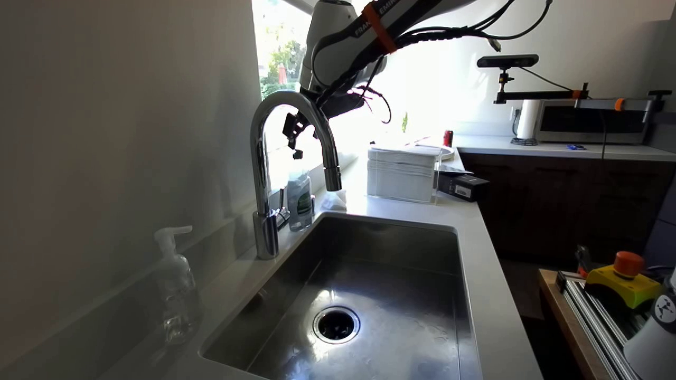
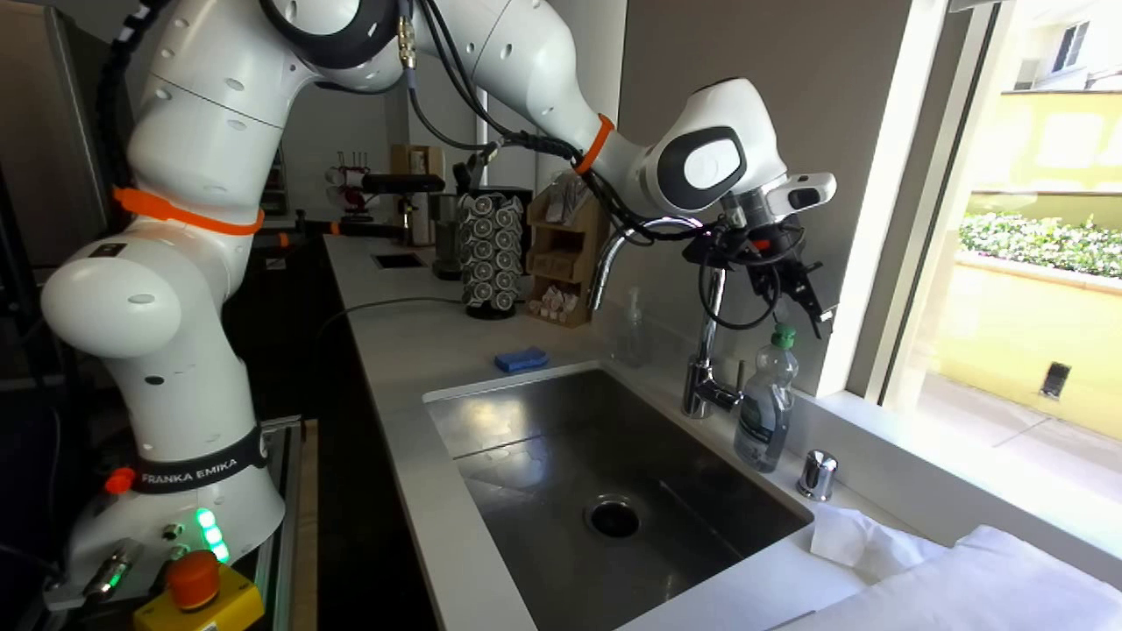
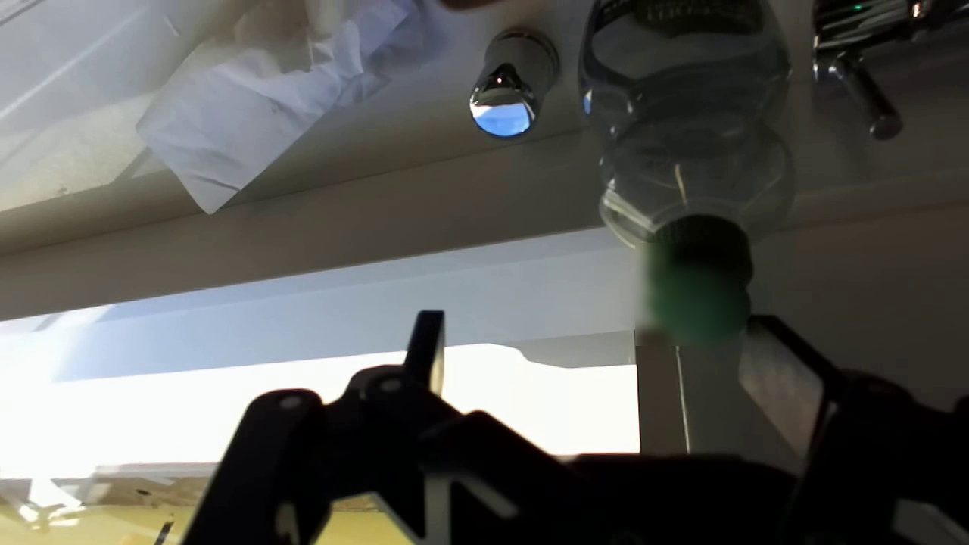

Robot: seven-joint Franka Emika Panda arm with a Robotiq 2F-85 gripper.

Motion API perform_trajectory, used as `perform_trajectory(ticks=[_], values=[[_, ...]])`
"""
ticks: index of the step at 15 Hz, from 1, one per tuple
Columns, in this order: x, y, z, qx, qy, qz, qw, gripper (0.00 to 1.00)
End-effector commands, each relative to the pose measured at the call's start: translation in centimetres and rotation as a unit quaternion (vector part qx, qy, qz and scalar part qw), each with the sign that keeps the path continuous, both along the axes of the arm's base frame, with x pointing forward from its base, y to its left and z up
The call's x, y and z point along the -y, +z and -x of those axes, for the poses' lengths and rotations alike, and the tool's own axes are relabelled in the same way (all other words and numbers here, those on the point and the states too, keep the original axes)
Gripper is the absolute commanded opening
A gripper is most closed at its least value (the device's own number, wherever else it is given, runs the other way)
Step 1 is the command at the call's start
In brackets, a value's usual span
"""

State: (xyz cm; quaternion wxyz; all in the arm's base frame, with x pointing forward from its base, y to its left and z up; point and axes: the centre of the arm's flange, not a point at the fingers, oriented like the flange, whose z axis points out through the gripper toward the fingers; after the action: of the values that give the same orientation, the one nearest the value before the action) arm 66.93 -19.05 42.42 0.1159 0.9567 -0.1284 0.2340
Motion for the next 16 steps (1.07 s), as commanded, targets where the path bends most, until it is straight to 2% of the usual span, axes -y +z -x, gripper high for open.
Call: perform_trajectory(ticks=[1, 16], values=[[-0.2, 0.41, 0.19, -0.009, -0.012, -0.003, 0.9999, 1.0], [0.41, 1.01, 0.68, -0.008, -0.017, 0.0, 0.9998, 1.0]])
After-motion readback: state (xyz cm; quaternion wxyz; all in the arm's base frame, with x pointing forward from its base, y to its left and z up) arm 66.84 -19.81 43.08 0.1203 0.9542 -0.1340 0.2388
